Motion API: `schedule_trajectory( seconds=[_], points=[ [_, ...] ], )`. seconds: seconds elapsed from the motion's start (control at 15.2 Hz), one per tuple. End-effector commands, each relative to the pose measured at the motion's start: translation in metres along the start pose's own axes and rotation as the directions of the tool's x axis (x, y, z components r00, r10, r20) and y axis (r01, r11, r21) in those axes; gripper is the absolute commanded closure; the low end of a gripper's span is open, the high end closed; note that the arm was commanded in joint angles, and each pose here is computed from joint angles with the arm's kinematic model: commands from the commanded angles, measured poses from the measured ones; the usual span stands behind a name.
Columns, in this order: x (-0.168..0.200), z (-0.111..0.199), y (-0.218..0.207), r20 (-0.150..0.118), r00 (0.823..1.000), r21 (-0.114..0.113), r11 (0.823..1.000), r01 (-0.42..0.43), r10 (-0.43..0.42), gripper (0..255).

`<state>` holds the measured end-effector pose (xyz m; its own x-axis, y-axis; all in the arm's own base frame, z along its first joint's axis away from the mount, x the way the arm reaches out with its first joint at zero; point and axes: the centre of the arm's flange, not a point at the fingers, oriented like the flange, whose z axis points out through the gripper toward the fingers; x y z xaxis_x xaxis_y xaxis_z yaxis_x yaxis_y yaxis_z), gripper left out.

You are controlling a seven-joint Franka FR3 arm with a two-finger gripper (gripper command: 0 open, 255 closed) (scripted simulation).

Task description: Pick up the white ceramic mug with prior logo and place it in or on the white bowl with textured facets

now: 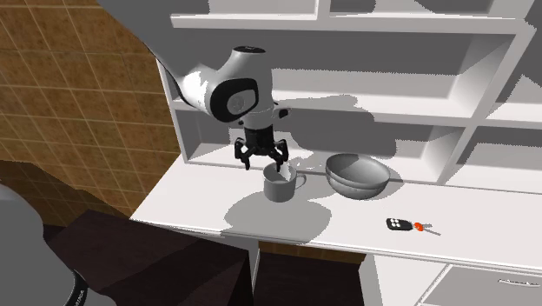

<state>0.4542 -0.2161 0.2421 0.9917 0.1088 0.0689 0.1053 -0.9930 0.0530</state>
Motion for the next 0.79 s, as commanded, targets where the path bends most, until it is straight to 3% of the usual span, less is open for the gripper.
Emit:
schedule_trajectory(
  seconds=[0.0, 0.33, 0.73],
  points=[
    [0.001, 0.013, 0.001, 0.0, 1.0, 0.0, 1.0, 0.001, -0.001, 0],
    [0.001, 0.037, 0.001, 0.0, 1.0, 0.0, 1.0, 0.001, -0.001, 0],
    [0.001, 0.037, 0.001, 0.0, 1.0, 0.0, 1.0, 0.001, -0.001, 0]
  ],
)
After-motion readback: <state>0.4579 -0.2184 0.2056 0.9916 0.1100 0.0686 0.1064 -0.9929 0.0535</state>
